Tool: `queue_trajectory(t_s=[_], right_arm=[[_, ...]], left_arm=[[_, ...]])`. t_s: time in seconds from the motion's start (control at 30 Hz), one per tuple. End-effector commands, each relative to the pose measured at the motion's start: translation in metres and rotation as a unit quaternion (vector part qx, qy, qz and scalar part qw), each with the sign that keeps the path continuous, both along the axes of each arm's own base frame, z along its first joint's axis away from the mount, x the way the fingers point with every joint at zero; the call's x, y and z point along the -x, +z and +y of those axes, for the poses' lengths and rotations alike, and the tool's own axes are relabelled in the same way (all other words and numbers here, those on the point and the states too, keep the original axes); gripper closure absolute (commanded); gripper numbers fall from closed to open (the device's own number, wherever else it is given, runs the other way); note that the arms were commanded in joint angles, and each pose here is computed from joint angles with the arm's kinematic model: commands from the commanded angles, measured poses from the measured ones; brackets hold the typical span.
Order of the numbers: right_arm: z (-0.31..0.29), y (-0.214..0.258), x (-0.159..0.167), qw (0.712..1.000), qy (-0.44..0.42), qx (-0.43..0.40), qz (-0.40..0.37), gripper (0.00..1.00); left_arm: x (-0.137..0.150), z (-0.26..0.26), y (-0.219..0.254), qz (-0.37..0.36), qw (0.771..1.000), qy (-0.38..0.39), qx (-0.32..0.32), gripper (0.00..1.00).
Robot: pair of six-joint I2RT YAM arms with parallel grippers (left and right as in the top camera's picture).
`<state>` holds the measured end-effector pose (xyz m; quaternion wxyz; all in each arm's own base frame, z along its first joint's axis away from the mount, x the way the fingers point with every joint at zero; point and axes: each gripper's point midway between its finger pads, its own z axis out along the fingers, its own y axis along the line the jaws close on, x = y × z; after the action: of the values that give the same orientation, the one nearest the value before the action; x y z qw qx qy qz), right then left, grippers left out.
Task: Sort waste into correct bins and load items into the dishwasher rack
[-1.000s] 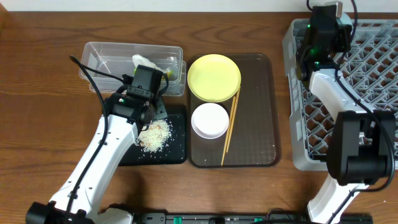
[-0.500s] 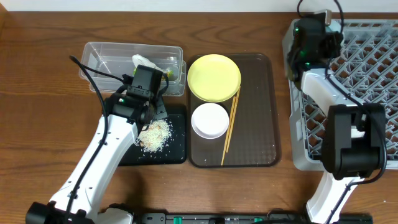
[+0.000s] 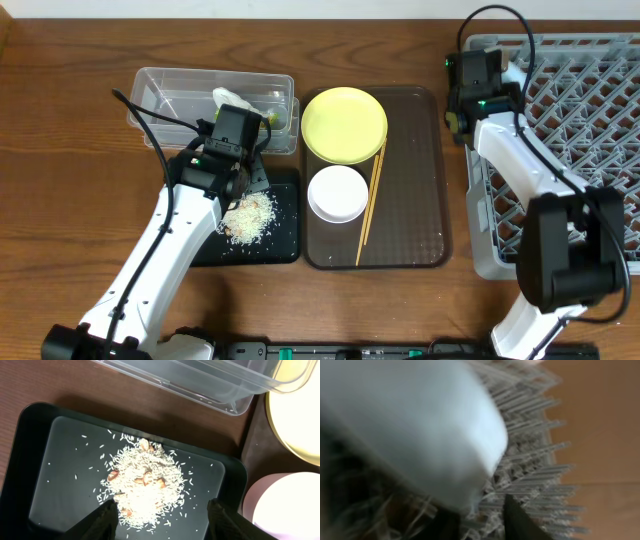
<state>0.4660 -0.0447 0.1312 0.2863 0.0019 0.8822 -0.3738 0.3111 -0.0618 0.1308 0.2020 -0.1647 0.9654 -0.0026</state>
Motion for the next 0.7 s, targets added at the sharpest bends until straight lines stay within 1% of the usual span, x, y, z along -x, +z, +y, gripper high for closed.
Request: queue_trajectory(t_s=[0.0, 0.1, 0.13, 0.2, 0.27, 0.33, 0.4, 0.5, 0.57, 0.67], right_arm=[[0.032, 0.018, 0.002, 0.992, 0.037, -0.119, -0.037, 0.65], [0.046, 0.034, 0.015, 0.985, 0.065, -0.156, -0.029, 0.58], [0.056, 0.04, 0.022, 0.98, 0.084, -0.179, -0.024, 0.55], [0.081, 0.049, 0.033, 0.965, 0.126, -0.232, -0.012, 0.53], [0.116, 0.054, 0.047, 0.936, 0.183, -0.302, 0.008, 0.51], [0.151, 0.057, 0.063, 0.897, 0.236, -0.371, 0.036, 0.51], [0.18, 0.056, 0.08, 0.862, 0.273, -0.422, 0.069, 0.52], [0.207, 0.042, 0.1, 0.834, 0.294, -0.452, 0.118, 0.53], [0.219, 0.027, 0.111, 0.829, 0.291, -0.455, 0.149, 0.54], [0.239, 0.001, 0.125, 0.821, 0.286, -0.455, 0.193, 0.53]], left_arm=[[-0.003, 0.004, 0.002, -0.003, 1.0, 0.01, -0.007, 0.39], [-0.001, 0.004, 0.001, 0.0, 1.0, 0.01, -0.008, 0.39], [0.001, 0.005, 0.001, 0.004, 1.0, 0.01, -0.01, 0.39], [0.004, 0.009, 0.0, 0.011, 1.0, 0.013, -0.02, 0.39], [0.008, 0.017, -0.001, 0.02, 0.999, 0.022, -0.033, 0.39], [0.011, 0.028, -0.002, 0.027, 0.998, 0.035, -0.043, 0.39], [0.014, 0.04, -0.003, 0.034, 0.997, 0.062, -0.043, 0.39], [0.018, 0.062, -0.005, 0.041, 0.99, 0.135, -0.029, 0.39], [0.019, 0.071, -0.006, 0.044, 0.985, 0.164, -0.013, 0.39], [0.019, 0.075, -0.007, 0.048, 0.983, 0.176, 0.008, 0.39]])
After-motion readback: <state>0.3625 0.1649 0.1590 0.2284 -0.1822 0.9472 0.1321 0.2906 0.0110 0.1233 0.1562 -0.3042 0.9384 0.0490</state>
